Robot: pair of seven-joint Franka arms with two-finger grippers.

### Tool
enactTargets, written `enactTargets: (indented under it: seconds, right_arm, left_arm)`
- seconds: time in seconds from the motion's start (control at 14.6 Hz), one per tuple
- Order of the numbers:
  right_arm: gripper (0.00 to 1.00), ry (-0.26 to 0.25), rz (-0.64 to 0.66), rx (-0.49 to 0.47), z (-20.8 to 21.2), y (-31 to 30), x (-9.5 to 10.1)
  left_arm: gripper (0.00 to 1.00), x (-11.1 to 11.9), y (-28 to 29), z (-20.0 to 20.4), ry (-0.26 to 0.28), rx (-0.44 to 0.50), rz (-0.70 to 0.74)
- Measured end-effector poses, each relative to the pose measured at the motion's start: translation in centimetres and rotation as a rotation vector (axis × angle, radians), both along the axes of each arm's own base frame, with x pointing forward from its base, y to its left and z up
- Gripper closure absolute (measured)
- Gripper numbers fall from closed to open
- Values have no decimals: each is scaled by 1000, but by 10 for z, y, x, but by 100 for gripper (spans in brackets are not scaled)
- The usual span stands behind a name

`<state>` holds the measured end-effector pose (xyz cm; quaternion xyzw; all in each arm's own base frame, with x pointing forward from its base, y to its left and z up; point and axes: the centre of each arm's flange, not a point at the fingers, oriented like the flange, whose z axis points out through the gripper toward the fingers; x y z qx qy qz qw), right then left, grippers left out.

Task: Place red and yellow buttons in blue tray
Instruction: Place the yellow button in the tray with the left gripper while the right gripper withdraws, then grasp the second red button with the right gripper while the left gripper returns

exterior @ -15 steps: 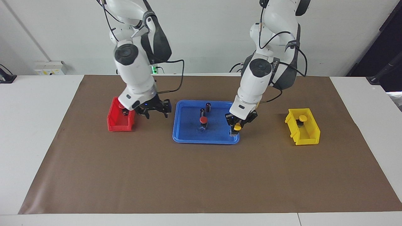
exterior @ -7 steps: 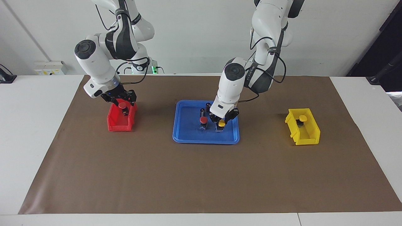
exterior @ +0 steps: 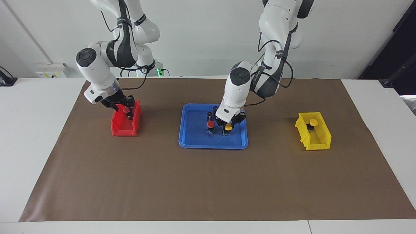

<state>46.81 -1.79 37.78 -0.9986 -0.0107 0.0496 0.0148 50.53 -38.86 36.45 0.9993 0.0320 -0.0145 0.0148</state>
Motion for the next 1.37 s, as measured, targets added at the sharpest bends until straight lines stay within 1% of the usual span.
enactTargets:
  seconds: [0.07,0.21,0.27,0.34,0.48,0.55,0.69,0.89,1.03,1.1,1.17,1.3,1.37]
  right_arm:
    - [34,1,7,-1,-3,0,-1]
    - [34,6,13,-2,-6,0,-4]
    - [34,8,16,-3,-7,0,-4]
    - [34,8,23,-9,-8,0,-4]
    - [35,1,46,-15,-9,-2,-5]
    - [35,-4,55,-14,-12,-4,-6]
    - [35,-8,65,-12,-18,-8,-9]
    - [35,4,68,-11,-26,-8,-14]
    - [35,8,69,-10,-28,-8,-16]
    - [35,10,69,-10,-28,-8,-17]
    - [35,12,69,-9,-29,-8,-18]
    - [35,14,70,-8,-30,-8,-21]
    - [35,16,70,-7,-30,-8,-22]
  left_arm:
    - [44,0,0,0,-1,-1,3]
    - [22,1,1,3,-5,-3,11]
    - [22,1,2,7,-10,-5,14]
    - [19,2,4,13,-15,-7,17]
    - [0,7,17,33,-3,11,36]
    - [0,15,34,48,15,30,32]
    - [0,38,86,79,43,47,-33]
    - [0,65,168,110,46,39,-67]
    - [0,76,227,133,47,31,-99]
    - [0,78,258,149,40,26,-107]
    - [0,75,289,167,34,22,-111]
    - [0,62,333,200,23,18,-114]
    - [0,55,343,211,20,17,-112]
